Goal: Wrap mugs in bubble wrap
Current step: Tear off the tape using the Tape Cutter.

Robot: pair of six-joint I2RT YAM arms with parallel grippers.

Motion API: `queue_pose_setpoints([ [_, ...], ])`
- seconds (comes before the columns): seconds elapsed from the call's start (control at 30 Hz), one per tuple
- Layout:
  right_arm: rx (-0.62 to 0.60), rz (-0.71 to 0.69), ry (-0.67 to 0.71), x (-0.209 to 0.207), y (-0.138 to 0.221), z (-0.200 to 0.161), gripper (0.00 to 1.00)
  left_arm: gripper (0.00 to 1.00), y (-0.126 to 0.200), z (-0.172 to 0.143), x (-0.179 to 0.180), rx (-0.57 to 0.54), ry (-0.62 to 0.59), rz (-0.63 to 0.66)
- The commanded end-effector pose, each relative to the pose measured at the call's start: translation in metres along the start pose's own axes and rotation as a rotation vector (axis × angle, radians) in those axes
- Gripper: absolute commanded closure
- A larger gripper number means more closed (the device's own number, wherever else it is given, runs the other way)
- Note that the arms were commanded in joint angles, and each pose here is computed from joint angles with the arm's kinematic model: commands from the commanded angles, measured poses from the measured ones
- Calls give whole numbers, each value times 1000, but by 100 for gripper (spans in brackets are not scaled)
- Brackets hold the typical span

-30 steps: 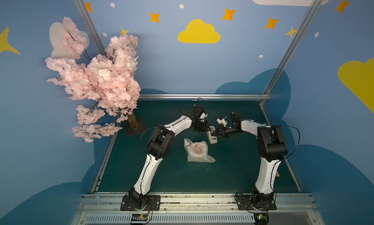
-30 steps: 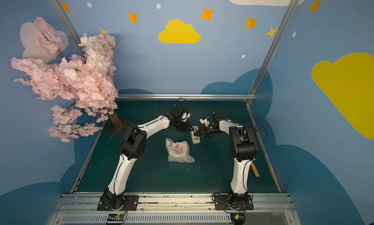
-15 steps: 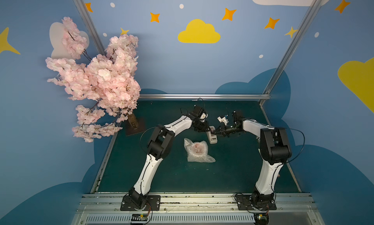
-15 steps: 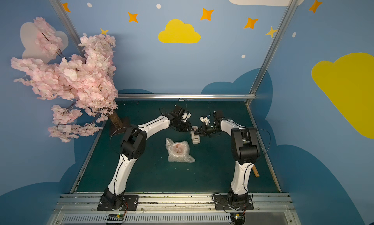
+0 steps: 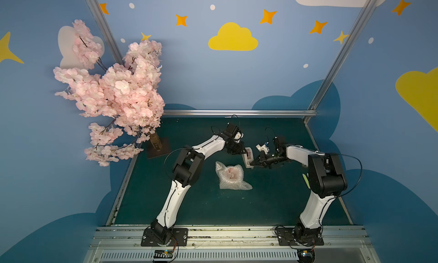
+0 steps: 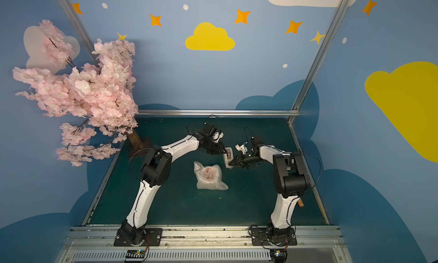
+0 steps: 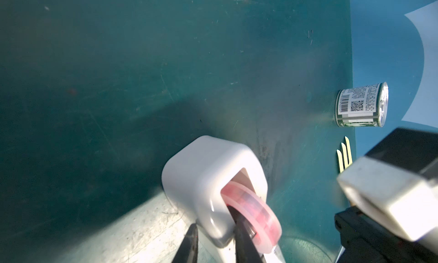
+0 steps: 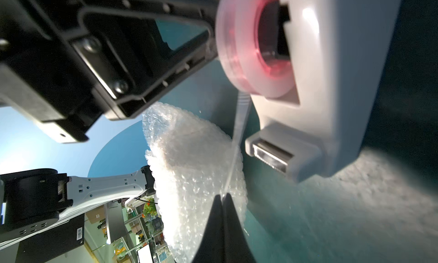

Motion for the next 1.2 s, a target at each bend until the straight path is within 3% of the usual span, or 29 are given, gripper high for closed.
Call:
queue_pose_setpoints([
  [0.0, 34, -15, -41, -3, -4, -17, 100, 73, -17, -31, 27, 105, 44, 113],
  [0.43, -27, -156, -180, -45, -16, -6, 100, 73, -17, -31, 29, 109, 46, 128],
  [0.87, -97, -322, -257, -69, 2, -8, 100, 73, -13, -28, 29, 98, 45, 127],
  [1.0, -114, -266, -228, -53, 10, -9, 100, 73, -5, -23, 26, 84, 42, 124],
  [1.17, -119, -195, -147, -7, 34, -23, 100, 58, 29, -8, 7, -18, 8, 101],
])
Point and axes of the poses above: each gripper's point midway between its finger pads, its own y axis back along the fingers, its own x axis along the line the jaws close on, z = x × y, the point moved 6 cm from there along y, back along the fingers, and after that the axes turned 9 degrees about -y, right-handed, at the moved point
